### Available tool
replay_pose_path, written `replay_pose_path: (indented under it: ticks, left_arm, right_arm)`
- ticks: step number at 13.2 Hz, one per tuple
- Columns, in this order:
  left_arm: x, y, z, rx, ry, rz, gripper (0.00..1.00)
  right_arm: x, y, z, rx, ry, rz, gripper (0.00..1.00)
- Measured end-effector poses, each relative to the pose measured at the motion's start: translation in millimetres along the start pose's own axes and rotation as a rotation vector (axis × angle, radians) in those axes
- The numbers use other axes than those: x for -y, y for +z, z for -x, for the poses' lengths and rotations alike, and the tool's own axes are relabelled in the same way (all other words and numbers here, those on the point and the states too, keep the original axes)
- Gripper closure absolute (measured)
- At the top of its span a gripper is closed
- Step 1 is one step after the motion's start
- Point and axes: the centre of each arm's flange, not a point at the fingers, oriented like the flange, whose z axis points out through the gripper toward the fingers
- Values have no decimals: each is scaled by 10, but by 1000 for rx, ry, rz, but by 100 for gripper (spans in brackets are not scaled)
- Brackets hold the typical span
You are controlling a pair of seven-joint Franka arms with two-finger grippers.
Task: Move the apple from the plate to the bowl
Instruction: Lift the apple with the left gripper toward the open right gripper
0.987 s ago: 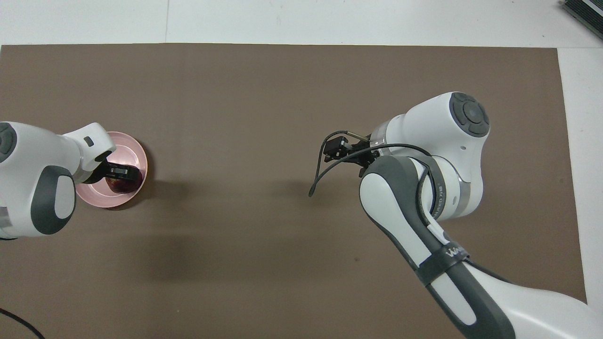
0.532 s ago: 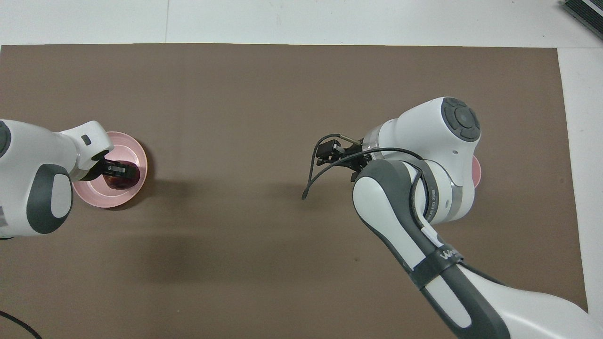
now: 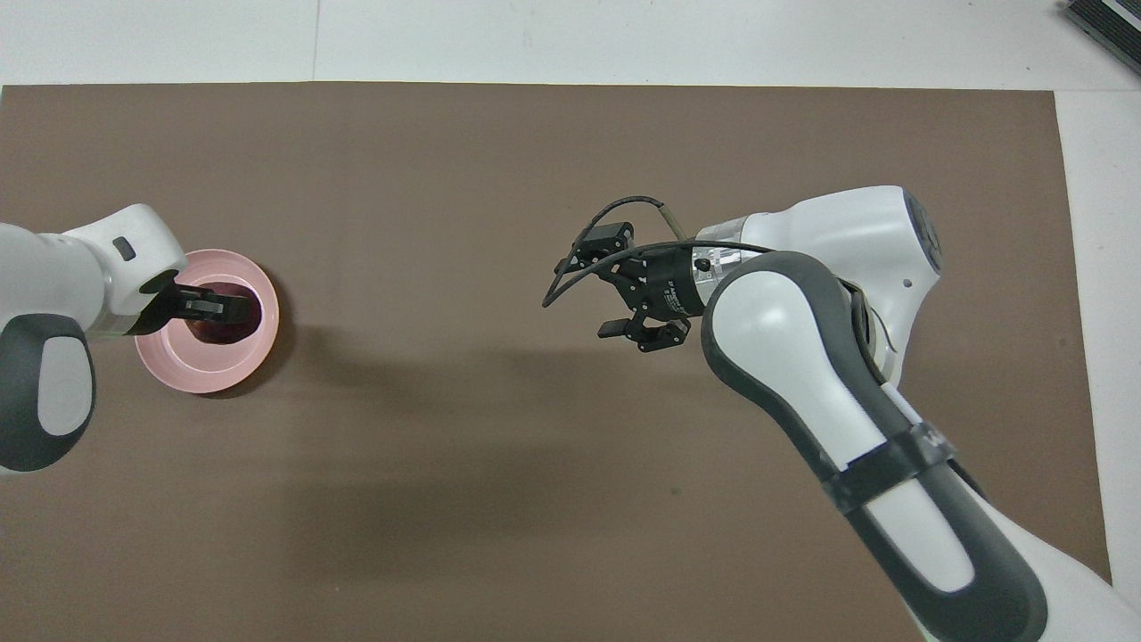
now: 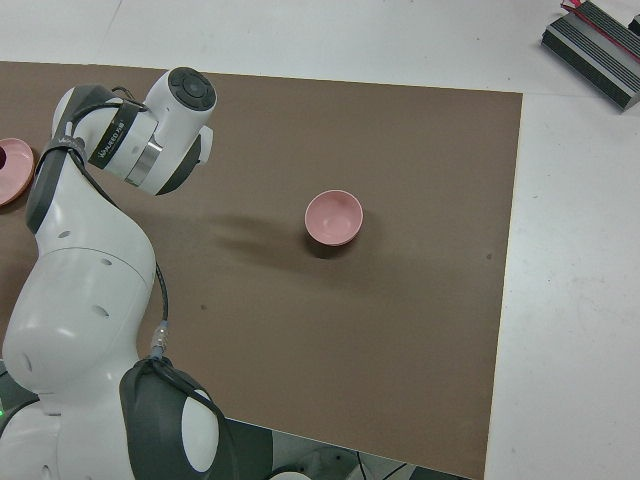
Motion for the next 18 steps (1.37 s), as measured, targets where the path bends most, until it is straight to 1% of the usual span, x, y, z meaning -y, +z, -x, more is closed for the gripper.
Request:
replay_pose_path:
  ticks: [1, 3, 5, 6, 8, 9, 11, 15, 18]
  left_arm:
    - [-179, 25, -18, -9, -33, 75, 36]
    - [-425, 32, -56, -40, -90, 193, 36]
    - [-587, 17, -106, -97, -133, 266, 36]
    - [-675, 10, -132, -133, -153, 294, 36]
    - [-914, -4, -170, -197, -181, 346, 36]
    - [-1025, -1, -170, -206, -195, 375, 36]
    - [-1169, 16, -153, -204, -207, 413, 36]
    - [-1309, 36, -114, -196, -218, 447, 36]
    - [-1310, -73, -97, -216, -253, 488, 36]
  right_arm:
    - [27, -11, 15, 33, 65, -49, 0]
    - [73, -12, 70, 83, 172, -107, 0]
    - [99, 55, 187, 105, 242, -102, 0]
    - [114, 138, 282, 102, 262, -97, 0]
    - [151, 306, 450, 74, 295, -106, 0]
    - [156, 354, 501, 70, 312, -106, 0]
    - [157, 357, 497, 64, 345, -112, 0]
    - [159, 343, 457, 63, 361, -126, 0]
    - [121, 439, 370, 77, 403, -139, 0]
